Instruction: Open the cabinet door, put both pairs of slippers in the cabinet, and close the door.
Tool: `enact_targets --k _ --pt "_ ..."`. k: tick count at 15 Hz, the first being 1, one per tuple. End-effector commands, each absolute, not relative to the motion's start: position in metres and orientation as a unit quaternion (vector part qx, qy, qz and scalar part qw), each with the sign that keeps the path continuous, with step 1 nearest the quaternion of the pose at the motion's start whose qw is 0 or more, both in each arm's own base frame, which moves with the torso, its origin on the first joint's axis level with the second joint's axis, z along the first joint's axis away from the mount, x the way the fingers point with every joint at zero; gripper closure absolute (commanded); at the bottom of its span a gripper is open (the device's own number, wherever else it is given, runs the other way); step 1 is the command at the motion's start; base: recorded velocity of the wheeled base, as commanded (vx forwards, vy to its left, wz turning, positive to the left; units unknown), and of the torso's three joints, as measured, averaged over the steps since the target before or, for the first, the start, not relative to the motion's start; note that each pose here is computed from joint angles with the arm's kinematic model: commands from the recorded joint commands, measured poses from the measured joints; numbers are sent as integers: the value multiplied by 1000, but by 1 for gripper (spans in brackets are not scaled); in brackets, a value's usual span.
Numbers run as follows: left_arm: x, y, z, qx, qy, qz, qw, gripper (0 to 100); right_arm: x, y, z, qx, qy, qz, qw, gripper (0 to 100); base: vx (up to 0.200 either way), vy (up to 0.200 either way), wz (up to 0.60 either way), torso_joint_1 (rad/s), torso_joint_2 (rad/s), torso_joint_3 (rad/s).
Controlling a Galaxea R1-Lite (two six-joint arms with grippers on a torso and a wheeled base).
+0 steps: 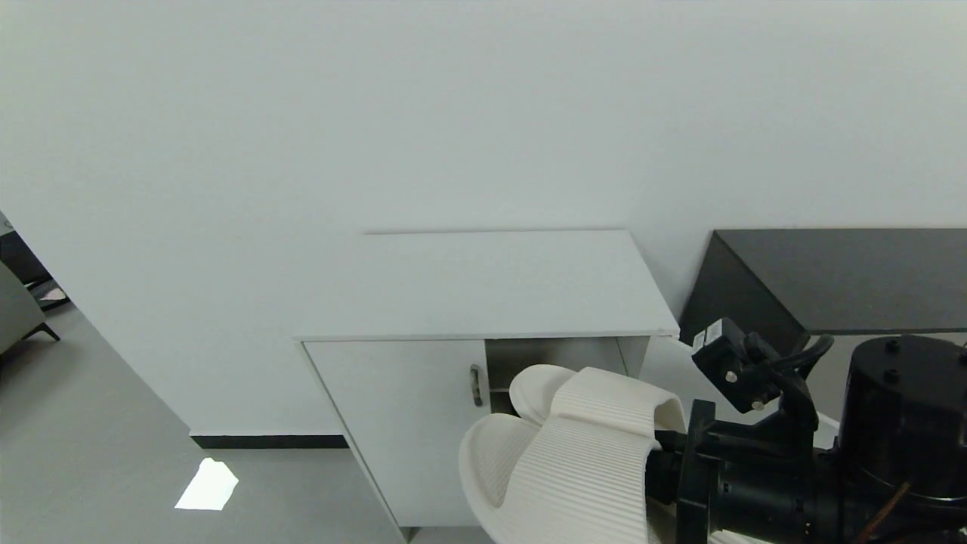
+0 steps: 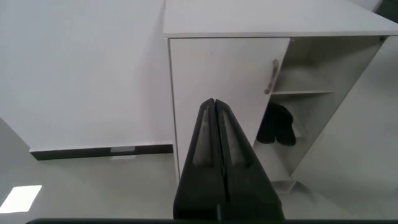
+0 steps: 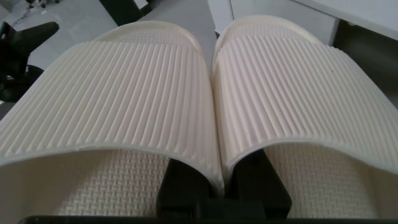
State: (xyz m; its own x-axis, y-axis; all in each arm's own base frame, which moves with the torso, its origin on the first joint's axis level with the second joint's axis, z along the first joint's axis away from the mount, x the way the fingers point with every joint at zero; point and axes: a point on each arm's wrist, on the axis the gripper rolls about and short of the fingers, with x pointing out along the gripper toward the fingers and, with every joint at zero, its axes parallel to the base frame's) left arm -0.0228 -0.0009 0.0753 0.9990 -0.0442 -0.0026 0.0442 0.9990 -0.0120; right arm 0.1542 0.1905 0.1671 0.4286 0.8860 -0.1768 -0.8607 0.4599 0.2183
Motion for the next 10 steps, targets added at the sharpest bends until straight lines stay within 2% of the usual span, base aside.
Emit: enact_targets --k 1,10 --pt "-23 -1 75 -7 2 -22 1000 100 154 191 166 46 136 517 844 100 0 0 0 0 0 0" --pt "-23 -1 75 -7 2 -22 1000 100 154 191 164 46 135 518 843 100 0 0 0 -13 28 14"
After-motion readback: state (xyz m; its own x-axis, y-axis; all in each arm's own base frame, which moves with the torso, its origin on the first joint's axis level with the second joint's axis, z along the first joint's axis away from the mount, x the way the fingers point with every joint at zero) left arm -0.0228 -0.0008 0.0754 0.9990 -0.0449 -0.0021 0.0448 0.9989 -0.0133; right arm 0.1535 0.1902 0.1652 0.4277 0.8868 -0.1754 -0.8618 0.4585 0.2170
